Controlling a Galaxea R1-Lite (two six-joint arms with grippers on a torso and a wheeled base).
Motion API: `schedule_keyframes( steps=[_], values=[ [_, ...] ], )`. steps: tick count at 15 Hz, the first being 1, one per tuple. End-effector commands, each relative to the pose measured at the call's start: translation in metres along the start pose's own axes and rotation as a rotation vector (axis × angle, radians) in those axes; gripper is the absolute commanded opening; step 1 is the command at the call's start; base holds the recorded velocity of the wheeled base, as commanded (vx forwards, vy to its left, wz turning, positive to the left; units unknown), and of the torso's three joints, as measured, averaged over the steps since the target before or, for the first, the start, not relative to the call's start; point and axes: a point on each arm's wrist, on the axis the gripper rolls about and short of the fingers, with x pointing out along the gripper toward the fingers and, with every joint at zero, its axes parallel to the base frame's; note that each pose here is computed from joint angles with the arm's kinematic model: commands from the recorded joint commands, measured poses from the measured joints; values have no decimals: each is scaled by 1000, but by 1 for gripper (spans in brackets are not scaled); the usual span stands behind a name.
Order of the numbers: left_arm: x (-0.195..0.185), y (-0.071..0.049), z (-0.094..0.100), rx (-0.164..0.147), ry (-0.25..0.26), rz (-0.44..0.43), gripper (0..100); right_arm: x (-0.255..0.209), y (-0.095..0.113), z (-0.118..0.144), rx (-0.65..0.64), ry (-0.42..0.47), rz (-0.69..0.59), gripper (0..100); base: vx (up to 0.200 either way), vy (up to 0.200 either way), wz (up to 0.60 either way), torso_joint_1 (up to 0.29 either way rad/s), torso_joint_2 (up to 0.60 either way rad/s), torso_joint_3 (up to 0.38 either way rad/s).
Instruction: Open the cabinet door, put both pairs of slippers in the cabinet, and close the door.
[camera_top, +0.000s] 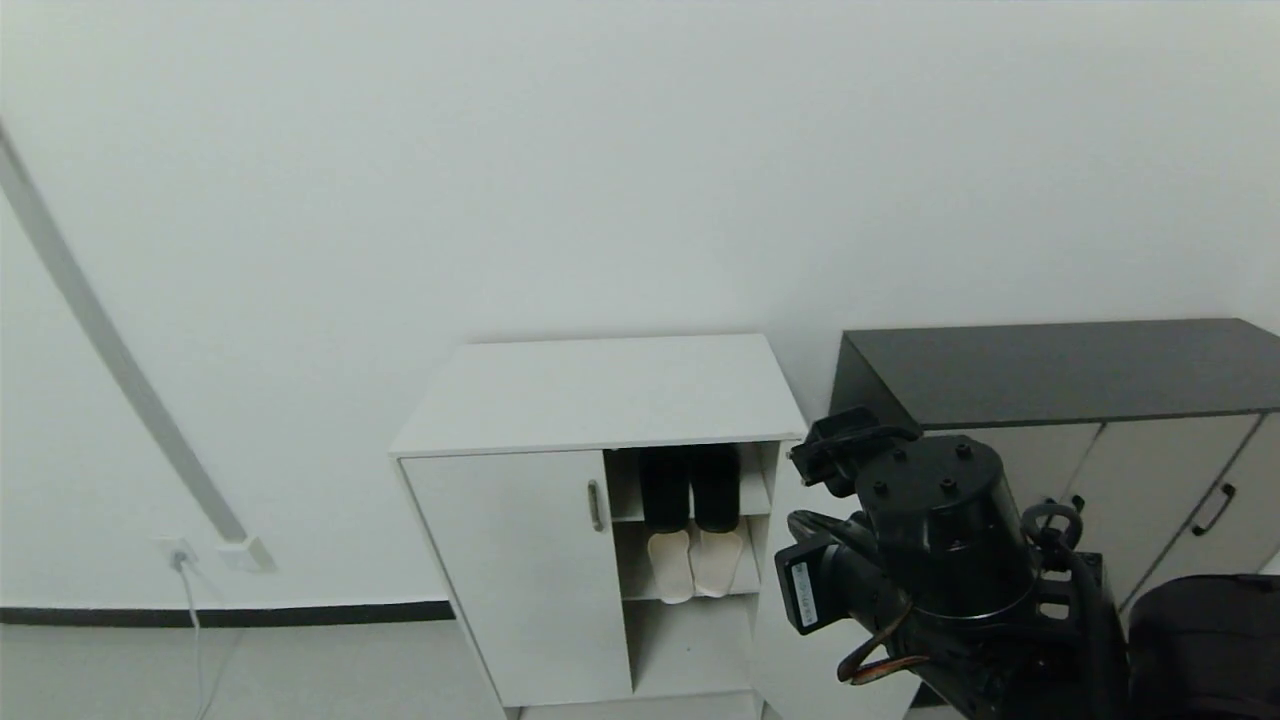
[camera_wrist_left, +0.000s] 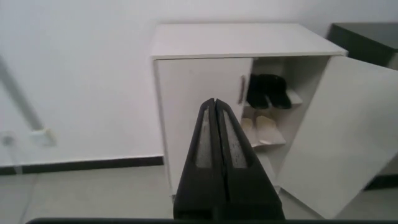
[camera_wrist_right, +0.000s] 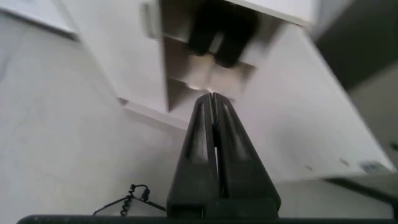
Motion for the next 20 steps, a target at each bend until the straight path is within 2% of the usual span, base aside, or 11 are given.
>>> schedule_keyframes(
  steps=[1, 3, 12, 18, 20],
  values=[
    [0, 0, 0, 0, 0, 2, 0, 0, 0, 0, -2, 1, 0, 0, 0, 0, -600, 22, 7, -7],
    [0, 0, 0, 0, 0, 2, 0, 0, 0, -1, -3, 2, 0, 0, 0, 0, -600, 7, 5, -2],
    [0, 0, 0, -2, 0, 3, 0, 0, 0, -2, -6, 7, -1, 0, 0, 0, 0, 0, 0, 0],
    [0, 0, 0, -2, 0, 3, 0, 1, 0, -4, -8, 11, -2, 0, -200, 0, 0, -2, -1, 3],
    [0, 0, 0, -2, 0, 7, 0, 4, -3, -4, -6, 16, -15, 0, 0, 0, 0, 0, 0, 0]
  ],
)
